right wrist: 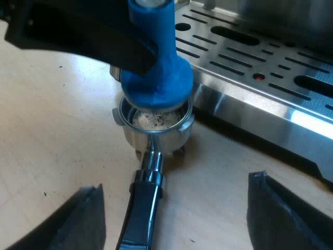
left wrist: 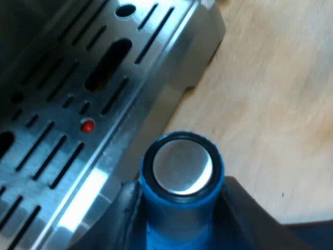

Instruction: Grind coffee beans and then tamp

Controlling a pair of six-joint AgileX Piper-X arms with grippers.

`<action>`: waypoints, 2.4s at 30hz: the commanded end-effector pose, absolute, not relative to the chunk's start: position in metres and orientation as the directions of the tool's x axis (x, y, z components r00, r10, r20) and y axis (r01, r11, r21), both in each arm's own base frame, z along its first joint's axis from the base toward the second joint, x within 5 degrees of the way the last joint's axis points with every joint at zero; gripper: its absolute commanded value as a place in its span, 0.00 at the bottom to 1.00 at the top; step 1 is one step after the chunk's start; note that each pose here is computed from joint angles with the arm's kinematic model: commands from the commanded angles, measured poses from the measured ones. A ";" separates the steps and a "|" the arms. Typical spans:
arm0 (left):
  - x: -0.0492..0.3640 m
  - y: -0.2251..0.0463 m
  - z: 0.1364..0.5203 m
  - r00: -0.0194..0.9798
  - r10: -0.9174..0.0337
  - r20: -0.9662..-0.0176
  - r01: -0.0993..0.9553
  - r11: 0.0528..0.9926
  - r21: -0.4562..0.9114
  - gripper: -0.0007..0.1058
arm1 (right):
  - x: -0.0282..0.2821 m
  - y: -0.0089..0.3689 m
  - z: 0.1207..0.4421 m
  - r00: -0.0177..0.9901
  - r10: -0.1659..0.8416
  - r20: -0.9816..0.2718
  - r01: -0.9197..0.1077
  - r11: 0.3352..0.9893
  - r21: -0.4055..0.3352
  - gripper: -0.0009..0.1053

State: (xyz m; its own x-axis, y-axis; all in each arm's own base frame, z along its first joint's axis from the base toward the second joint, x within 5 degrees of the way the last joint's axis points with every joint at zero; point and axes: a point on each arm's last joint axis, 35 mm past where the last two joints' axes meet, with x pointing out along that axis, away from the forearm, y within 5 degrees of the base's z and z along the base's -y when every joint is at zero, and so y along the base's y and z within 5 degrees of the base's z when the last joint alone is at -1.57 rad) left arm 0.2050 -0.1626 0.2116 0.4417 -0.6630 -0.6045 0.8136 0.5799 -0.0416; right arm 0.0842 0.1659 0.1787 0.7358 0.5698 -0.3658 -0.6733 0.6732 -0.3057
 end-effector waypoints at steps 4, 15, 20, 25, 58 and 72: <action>0.209 -0.166 0.210 0.456 -0.653 -0.604 0.810 0.586 -0.022 0.20 | 0.084 0.166 0.180 0.737 0.575 -0.356 -0.674 0.670 -0.312 0.58; 0.213 -0.168 0.197 0.447 -0.621 -0.644 0.800 0.600 -0.024 0.20 | 0.084 0.166 0.180 0.737 0.575 -0.356 -0.674 0.670 -0.312 0.58; 0.212 -0.167 0.195 0.444 -0.618 -0.649 0.799 0.600 -0.025 0.20 | 0.084 0.166 0.180 0.737 0.575 -0.356 -0.674 0.670 -0.312 0.58; 0.206 -0.163 0.184 0.425 -0.605 -0.674 0.799 0.601 -0.035 0.20 | 0.084 0.166 0.180 0.737 0.575 -0.356 -0.674 0.670 -0.312 0.58; 0.197 -0.156 0.166 0.430 -0.618 -0.658 0.795 0.605 -0.048 0.20 | 0.084 0.166 0.180 0.737 0.575 -0.356 -0.674 0.670 -0.312 0.58; 0.196 -0.156 0.223 0.529 -0.690 -0.494 0.788 0.615 -0.016 0.20 | 0.084 0.166 0.180 0.737 0.575 -0.356 -0.674 0.670 -0.312 0.58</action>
State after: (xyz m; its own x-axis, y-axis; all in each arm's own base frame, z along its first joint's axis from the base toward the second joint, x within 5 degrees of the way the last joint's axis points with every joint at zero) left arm 0.1954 -0.1544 0.2140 0.5117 -0.6793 -0.5261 0.7916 0.6107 -0.0187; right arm 0.0842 0.1659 0.1787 0.7358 0.5698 -0.3658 -0.6733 0.6732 -0.3057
